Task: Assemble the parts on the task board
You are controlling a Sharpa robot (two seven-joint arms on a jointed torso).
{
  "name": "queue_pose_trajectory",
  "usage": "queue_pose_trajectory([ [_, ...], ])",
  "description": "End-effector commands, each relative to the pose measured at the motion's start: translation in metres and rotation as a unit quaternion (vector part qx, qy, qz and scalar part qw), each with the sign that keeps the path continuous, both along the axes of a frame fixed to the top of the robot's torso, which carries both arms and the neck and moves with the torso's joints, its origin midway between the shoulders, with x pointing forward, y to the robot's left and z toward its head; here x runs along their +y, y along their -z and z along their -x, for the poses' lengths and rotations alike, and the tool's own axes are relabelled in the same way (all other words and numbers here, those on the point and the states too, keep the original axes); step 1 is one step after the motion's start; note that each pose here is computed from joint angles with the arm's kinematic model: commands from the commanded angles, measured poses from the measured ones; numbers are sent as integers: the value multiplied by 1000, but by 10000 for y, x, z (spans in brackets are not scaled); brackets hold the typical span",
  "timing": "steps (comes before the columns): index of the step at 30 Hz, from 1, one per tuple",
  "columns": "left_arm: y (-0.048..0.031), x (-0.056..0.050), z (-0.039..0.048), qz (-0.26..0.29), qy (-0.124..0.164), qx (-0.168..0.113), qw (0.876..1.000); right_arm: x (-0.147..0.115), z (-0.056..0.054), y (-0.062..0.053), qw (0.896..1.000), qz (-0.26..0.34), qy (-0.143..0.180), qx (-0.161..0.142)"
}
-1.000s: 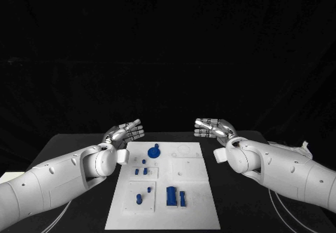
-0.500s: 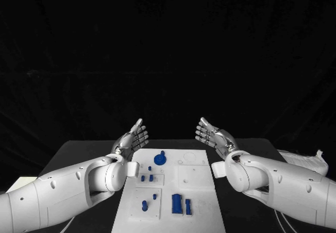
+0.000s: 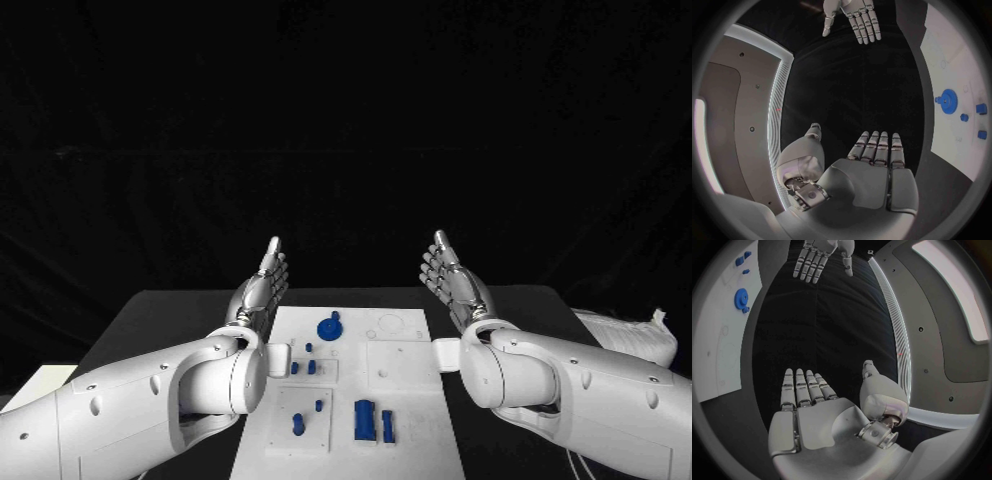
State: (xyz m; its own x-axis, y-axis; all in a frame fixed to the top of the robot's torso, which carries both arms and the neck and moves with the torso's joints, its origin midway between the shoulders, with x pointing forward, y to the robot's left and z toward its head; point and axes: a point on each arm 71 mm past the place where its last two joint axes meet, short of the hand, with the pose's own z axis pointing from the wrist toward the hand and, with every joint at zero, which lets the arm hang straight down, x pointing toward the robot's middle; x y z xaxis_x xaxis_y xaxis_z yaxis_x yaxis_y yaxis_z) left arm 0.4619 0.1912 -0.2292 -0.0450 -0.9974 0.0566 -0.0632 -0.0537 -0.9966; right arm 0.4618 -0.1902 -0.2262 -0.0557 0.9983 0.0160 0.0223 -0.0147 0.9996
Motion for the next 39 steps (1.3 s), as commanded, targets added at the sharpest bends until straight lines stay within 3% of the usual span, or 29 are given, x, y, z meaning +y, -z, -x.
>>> queue_pose_trajectory([
  [1, -50, 13, 1, -22, -15, -31, 999, -23, 0, -20, 1000, 3, 19, -10],
  [39, -50, 13, 1, -22, -15, -31, 999, -23, 0, -20, 1000, 3, 19, -10],
])
